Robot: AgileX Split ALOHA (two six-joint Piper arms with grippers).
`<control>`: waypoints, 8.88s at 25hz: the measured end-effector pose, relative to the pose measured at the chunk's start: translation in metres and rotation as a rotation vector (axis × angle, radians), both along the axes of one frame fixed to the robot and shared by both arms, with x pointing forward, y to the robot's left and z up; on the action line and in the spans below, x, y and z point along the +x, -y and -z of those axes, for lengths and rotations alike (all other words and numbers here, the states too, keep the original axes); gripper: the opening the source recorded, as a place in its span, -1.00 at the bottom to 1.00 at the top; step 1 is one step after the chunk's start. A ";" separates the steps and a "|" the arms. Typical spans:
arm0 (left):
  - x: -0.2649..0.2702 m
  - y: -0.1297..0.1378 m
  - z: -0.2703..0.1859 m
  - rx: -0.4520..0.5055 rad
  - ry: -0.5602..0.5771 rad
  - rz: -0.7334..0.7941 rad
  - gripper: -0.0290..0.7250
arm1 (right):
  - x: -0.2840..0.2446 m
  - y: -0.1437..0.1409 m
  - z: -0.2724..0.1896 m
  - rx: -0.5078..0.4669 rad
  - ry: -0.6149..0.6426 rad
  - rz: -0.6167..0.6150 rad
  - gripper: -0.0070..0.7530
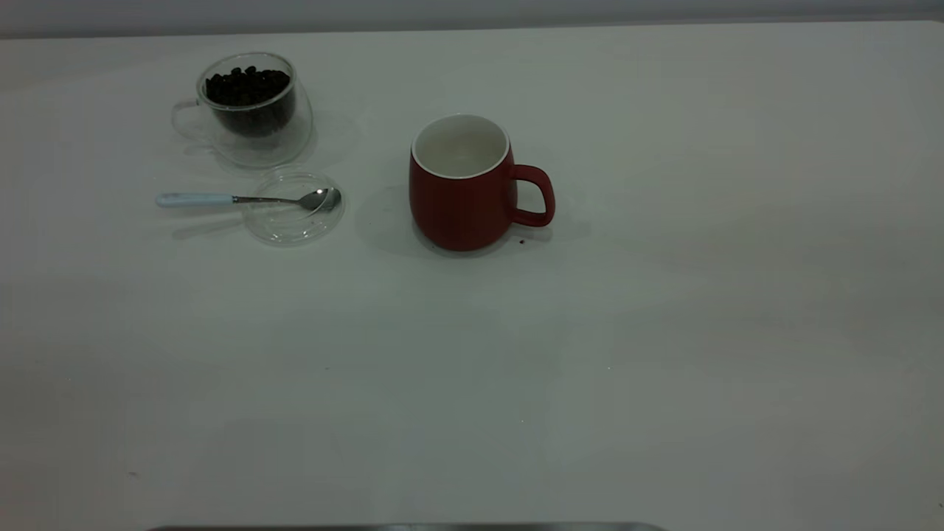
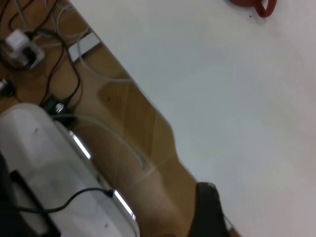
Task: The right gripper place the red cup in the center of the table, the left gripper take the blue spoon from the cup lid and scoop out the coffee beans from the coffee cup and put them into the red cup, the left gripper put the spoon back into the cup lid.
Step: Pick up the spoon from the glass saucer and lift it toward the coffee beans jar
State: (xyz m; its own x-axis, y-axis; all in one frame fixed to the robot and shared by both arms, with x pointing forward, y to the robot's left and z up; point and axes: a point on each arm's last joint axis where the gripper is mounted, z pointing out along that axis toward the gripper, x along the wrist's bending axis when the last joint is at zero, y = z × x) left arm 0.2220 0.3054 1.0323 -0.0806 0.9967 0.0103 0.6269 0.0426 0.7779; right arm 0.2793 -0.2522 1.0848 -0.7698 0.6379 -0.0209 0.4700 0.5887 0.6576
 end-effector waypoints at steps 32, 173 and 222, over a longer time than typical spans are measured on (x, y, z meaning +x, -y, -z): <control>0.000 0.000 0.000 -0.002 0.000 -0.002 0.63 | -0.052 0.039 0.044 0.134 0.282 0.347 0.53; 0.404 -0.042 0.283 -0.888 -0.387 0.570 0.63 | -0.049 0.036 0.044 0.096 0.301 0.632 0.53; 0.401 -0.044 0.281 -1.004 -0.605 0.462 0.63 | -0.049 0.036 0.044 0.096 0.301 0.633 0.53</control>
